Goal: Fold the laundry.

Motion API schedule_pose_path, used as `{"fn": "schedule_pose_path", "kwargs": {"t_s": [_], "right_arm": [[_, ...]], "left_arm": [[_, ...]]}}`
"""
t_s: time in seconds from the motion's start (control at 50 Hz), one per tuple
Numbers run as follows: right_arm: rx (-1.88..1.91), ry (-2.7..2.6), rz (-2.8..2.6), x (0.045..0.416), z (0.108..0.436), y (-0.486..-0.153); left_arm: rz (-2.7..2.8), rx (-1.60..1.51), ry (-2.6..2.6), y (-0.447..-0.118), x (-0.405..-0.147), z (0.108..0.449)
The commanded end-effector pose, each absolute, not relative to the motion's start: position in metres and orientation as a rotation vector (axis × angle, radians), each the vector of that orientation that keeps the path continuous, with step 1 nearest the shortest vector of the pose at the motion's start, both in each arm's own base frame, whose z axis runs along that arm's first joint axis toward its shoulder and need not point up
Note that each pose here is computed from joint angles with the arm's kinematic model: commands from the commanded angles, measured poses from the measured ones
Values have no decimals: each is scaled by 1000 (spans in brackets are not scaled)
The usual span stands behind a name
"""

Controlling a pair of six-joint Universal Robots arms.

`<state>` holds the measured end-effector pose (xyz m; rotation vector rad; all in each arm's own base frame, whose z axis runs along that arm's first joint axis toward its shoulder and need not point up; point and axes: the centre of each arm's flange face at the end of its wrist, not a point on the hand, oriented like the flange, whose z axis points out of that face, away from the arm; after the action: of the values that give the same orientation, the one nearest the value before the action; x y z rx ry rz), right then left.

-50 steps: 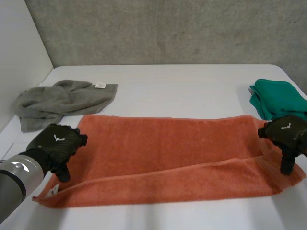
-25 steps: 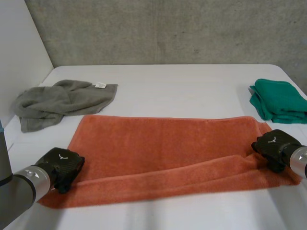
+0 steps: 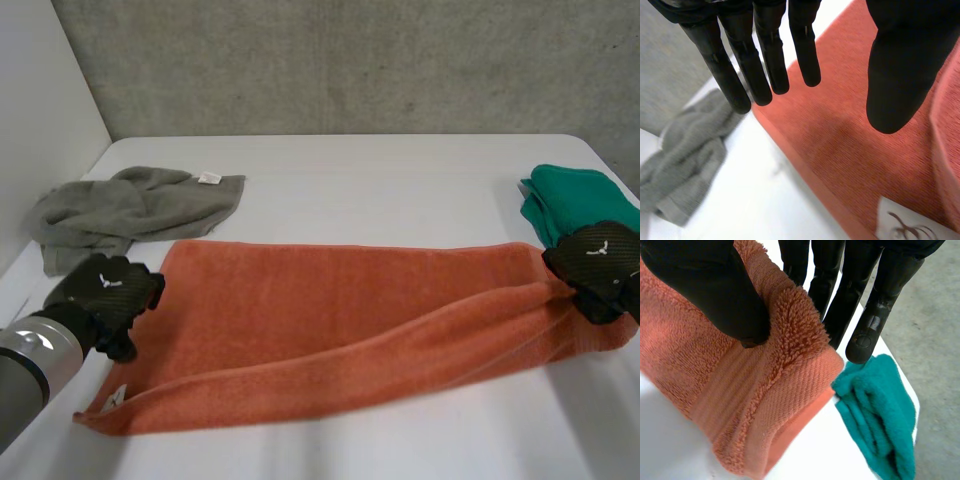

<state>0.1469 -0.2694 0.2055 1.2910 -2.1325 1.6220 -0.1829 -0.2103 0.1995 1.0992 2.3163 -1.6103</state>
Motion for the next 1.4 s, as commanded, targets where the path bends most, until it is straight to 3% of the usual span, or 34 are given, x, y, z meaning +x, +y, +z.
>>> {"fn": "schedule_pose_path", "kwargs": {"t_s": [0.02,0.48,0.74,0.9,1.2,1.4], "right_arm": [[1330,-2208,1584,149,188,-268],[1337,-2212,1592,150,184,-266],[1342,-2216,1589,150,183,-264],[1343,-2216,1590,151,183,-264],[1337,-2214,1591,150,184,-263],[1305,-2150,1642,149,203,-260]], "left_arm": [[-1461,1130,2433,-208,-183,171],[-1308,1133,2535,-201,-178,145],[-1452,1091,2451,-197,-177,176],[-1370,1122,2511,-181,-176,171],[-1299,1060,2546,-206,-167,143],[-1462,1049,2436,-209,-172,173]]}}
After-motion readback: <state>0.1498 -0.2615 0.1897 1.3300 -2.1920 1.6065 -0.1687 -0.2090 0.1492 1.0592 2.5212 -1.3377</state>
